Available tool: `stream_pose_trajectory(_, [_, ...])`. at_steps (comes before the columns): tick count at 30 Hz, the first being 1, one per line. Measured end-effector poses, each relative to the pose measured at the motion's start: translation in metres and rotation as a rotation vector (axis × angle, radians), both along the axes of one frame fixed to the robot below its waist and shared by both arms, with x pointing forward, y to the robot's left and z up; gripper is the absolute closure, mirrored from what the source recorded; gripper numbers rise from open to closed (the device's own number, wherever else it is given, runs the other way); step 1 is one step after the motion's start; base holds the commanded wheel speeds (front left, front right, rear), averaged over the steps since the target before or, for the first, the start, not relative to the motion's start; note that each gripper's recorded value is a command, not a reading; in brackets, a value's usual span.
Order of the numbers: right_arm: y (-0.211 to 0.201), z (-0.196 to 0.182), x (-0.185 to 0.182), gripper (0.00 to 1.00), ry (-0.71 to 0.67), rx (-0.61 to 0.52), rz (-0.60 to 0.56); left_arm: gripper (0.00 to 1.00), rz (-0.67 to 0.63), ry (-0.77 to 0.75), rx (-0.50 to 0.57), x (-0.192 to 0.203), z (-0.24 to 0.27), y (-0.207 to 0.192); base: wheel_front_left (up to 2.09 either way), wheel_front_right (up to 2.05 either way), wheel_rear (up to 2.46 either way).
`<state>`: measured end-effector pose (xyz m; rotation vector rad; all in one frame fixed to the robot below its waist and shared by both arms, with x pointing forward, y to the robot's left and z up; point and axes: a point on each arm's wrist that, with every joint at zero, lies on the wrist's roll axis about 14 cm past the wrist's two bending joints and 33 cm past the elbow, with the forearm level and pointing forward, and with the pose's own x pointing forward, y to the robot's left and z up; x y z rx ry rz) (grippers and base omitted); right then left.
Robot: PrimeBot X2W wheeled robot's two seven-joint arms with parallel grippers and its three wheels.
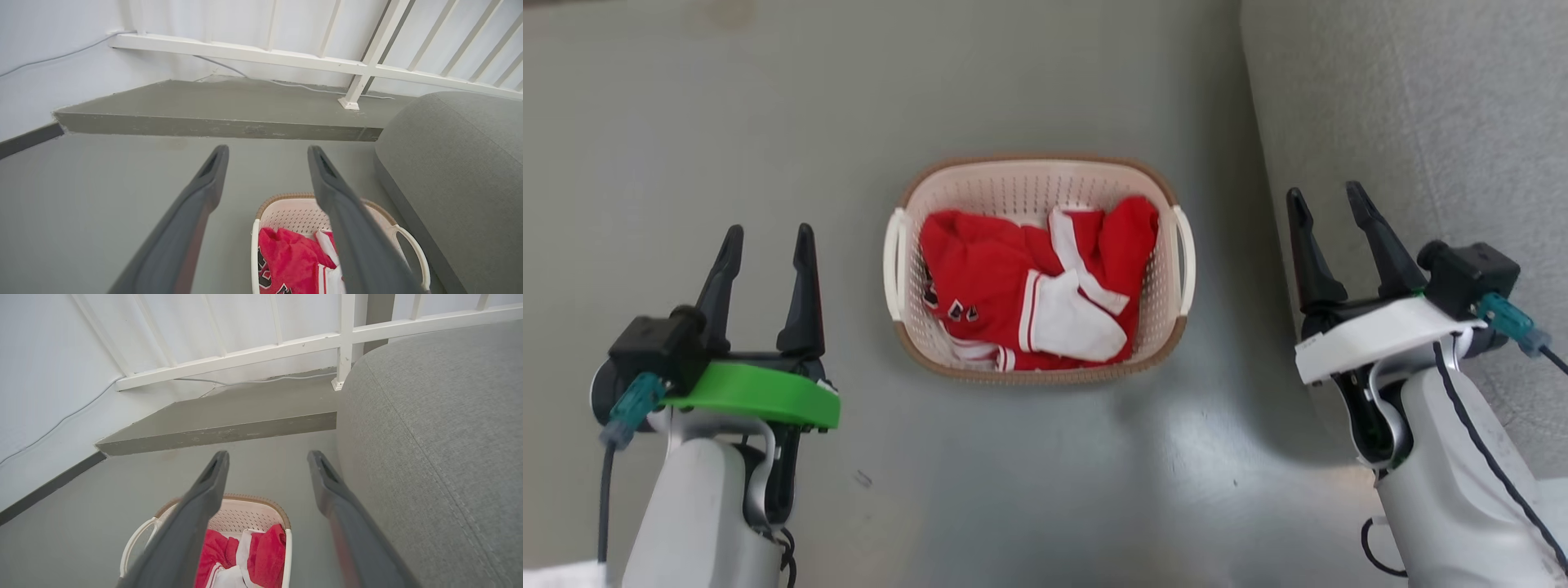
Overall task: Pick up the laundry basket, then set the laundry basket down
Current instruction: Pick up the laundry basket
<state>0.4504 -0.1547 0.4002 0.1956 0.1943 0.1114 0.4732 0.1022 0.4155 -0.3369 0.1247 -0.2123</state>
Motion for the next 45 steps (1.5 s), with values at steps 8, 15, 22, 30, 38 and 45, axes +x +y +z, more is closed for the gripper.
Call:
stream_pose_trajectory(8, [0.002,-0.047,0.014,0.00,0.113,-0.013,0.014,0.00,-0.040,0.122,0.020,0.016,-0.055,-0.010,0.00,0.00,0.00])
stream_pose_trajectory(15, [0.001,-0.089,0.021,0.00,0.220,-0.030,0.022,0.00,-0.083,0.214,0.041,0.032,-0.097,-0.020,0.00,0.00,0.00])
stream_pose_trajectory(22, [0.000,-0.124,0.032,0.00,0.295,-0.048,0.034,0.00,-0.130,0.274,0.060,0.051,-0.130,-0.032,0.00,0.00,0.00])
stream_pose_trajectory(30, [0.010,-0.163,0.042,0.00,0.371,-0.068,0.095,0.00,-0.203,0.389,0.079,0.055,-0.177,-0.049,0.00,0.00,0.00])
stream_pose_trajectory(38, [0.011,-0.209,0.031,0.00,0.501,-0.081,0.119,0.00,-0.225,0.494,0.100,0.054,-0.222,-0.049,0.00,0.00,0.00])
stream_pose_trajectory(45, [0.020,-0.233,0.033,0.00,0.559,-0.062,0.141,0.00,-0.281,0.587,0.102,0.044,-0.251,-0.062,0.00,0.00,0.00])
